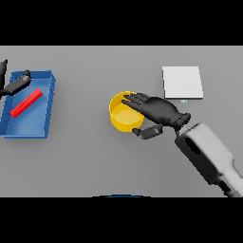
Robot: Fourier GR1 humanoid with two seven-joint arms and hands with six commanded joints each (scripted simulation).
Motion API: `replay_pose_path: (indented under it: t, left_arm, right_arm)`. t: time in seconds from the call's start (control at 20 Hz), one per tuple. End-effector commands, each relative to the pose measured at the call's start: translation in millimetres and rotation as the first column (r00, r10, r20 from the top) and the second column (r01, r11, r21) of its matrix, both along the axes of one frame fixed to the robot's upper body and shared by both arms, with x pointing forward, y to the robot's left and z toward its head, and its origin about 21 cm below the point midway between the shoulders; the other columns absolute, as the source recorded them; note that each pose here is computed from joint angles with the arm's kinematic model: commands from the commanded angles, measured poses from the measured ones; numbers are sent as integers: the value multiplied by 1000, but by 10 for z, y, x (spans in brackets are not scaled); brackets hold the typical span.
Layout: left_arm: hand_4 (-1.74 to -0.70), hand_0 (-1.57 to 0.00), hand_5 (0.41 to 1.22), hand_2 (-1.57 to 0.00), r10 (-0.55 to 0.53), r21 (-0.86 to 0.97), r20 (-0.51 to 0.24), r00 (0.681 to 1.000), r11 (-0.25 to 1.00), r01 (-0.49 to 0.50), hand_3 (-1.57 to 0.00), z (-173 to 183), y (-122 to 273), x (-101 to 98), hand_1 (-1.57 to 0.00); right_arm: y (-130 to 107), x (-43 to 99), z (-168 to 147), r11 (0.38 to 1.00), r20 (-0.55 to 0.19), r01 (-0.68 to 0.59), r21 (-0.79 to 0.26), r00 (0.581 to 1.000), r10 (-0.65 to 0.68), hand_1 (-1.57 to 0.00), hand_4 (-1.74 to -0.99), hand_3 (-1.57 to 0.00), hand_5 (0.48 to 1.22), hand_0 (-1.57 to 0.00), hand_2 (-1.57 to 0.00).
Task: Pick up the red beaker and tilt it to pour out 1 green nut into yellow bowl. Pick up the yellow bowl and place it on the metallic measuring scale.
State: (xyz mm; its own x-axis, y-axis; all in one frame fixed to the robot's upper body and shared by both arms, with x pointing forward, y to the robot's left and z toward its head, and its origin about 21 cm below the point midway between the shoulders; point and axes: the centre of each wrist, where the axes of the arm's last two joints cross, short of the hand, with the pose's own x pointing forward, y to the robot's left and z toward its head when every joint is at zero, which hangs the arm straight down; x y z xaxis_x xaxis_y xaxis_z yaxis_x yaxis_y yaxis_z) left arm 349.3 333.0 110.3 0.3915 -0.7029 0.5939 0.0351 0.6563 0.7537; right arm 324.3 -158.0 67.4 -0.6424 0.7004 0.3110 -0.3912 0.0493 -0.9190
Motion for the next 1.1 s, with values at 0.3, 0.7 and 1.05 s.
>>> replay_pose_path:
  t: [0.3, 0.7, 1.05]
  left_arm:
    - [-795, 1, 732, 1, -7, 2, -12, 1000, 1000, 7, 1, -26, 2, 24, 1]
    - [-798, 1, 736, 1, -3, 8, -4, 1000, 1000, 3, 1, 18, 37, 13, 1]
    - [-792, 1, 723, 1, -13, 2, 6, 1000, 1000, 13, 1, 6, 35, 29, 1]
  right_arm:
    - [225, 199, -82, 993, -75, -88, -82, 994, 82, 1, -1250, 1, 681, 1, 1]
    - [323, 254, -184, 967, -128, -121, -223, 987, 94, 1, -1306, 1, 681, 1, 1]
    - [415, 254, -227, 948, -136, -132, -288, 986, 96, -107, -1362, -160, 820, -93, -133]
